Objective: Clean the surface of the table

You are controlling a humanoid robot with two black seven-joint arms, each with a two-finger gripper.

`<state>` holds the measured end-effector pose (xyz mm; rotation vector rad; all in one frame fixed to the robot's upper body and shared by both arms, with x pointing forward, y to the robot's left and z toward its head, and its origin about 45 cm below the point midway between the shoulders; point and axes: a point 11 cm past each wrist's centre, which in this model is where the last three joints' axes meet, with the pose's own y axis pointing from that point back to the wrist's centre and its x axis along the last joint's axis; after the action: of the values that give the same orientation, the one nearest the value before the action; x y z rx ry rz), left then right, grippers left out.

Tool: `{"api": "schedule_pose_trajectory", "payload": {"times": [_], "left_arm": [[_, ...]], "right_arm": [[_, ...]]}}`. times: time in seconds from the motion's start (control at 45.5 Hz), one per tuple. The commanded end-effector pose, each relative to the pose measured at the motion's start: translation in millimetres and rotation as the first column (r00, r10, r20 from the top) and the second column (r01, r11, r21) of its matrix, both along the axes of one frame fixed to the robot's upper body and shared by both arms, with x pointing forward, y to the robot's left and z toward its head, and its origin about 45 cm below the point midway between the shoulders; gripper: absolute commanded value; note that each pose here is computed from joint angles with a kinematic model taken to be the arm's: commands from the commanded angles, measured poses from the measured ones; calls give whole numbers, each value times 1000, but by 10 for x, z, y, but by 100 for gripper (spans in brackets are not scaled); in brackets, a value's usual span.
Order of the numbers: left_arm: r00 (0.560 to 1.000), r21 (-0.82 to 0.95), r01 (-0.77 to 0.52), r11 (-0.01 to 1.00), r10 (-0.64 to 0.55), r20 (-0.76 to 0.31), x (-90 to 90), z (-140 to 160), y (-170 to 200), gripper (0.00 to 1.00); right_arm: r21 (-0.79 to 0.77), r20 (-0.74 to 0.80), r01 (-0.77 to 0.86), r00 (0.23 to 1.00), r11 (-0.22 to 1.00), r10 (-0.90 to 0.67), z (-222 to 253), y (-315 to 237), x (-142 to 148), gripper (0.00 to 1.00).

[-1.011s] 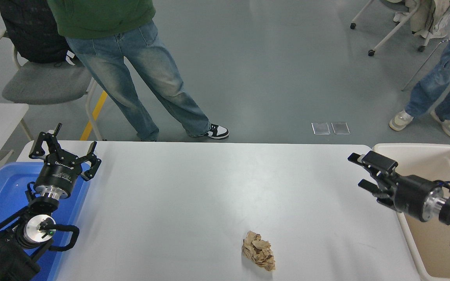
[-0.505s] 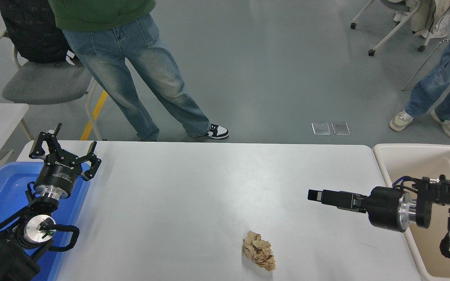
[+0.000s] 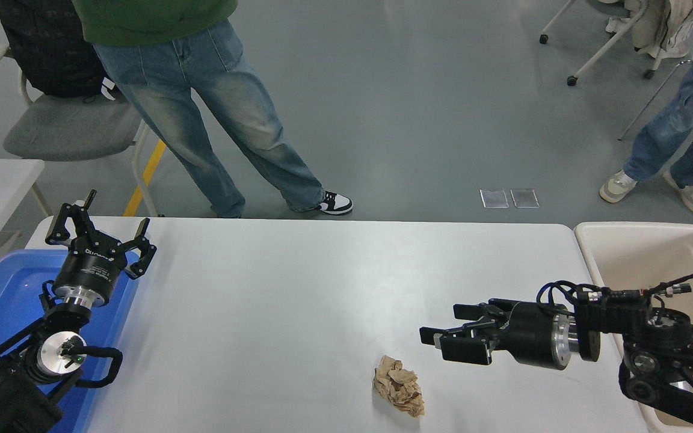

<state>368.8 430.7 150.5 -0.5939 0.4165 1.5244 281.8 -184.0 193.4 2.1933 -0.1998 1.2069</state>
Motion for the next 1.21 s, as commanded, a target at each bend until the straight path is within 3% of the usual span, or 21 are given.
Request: {"api": "schedule_pose_trajectory", "payload": {"times": [0.0,0.198,0.659,1.033,1.187], "left_arm": [[1000,1,-2,1000,2,-1,-5,-5,4,99],[1000,1,-2,1000,2,-1,-5,-5,4,99],[1000,1,-2,1000,2,-1,-5,-5,4,99],[1000,1,-2,1000,2,-1,-5,-5,4,99],[1000,1,-2,1000,2,-1,-5,-5,4,99]], "right_arm": [[22,31,-41,999,999,41,-85,270,44,99],[82,-3,-72,997,994,72,-170,609,-12,99],[45,-60,-74,995,996,76,-628,779,-105,99],[15,171,-3,985,1000,0,-1110,455,-68,99],[33,158,-19,987,999,14,-1204,447,-231,99]]}}
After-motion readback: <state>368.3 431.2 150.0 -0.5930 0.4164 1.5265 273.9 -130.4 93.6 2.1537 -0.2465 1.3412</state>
